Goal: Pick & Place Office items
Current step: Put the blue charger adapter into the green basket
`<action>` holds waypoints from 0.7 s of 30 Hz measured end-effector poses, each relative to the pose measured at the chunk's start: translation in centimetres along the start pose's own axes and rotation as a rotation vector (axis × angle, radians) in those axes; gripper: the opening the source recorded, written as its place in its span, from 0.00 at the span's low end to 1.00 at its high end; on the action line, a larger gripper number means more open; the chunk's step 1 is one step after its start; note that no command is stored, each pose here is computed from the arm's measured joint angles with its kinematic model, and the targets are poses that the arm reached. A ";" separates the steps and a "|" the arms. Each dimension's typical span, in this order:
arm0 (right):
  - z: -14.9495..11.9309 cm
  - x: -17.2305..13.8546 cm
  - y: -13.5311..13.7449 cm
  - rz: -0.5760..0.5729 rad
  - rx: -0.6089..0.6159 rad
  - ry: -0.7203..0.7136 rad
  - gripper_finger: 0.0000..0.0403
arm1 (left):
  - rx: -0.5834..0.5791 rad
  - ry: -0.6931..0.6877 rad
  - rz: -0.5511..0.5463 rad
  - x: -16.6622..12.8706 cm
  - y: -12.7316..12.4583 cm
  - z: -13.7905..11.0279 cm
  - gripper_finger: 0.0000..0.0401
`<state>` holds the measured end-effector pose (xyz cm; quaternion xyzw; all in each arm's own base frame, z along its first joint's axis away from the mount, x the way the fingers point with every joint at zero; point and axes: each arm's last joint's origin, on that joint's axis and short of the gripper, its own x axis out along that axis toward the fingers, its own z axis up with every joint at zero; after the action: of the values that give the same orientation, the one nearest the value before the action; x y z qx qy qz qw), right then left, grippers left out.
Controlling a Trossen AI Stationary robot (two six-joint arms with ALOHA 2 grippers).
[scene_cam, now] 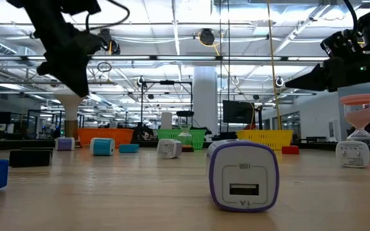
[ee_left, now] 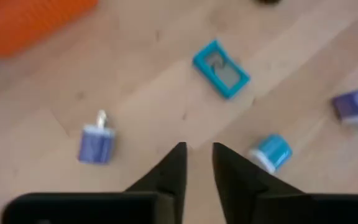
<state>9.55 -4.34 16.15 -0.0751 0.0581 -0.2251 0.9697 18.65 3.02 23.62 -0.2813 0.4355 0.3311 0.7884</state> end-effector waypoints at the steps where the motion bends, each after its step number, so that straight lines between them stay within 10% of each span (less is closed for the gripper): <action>1: 0.0 0.0 0.0 0.000 0.000 0.000 0.00 | -0.006 0.033 -0.008 0.4 0.1 0.2 0.25; 12: 0.0 0.0 0.0 0.000 0.000 -0.001 0.00 | -0.014 0.235 0.191 3.9 3.7 1.8 0.62; 21: 0.0 0.0 0.0 0.000 0.000 0.000 0.00 | -0.003 0.357 0.197 6.4 6.0 2.9 0.63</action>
<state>9.55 -4.33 16.14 -0.0752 0.0581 -0.2251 0.9697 18.03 10.69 18.47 -0.2928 0.5933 0.3521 0.6620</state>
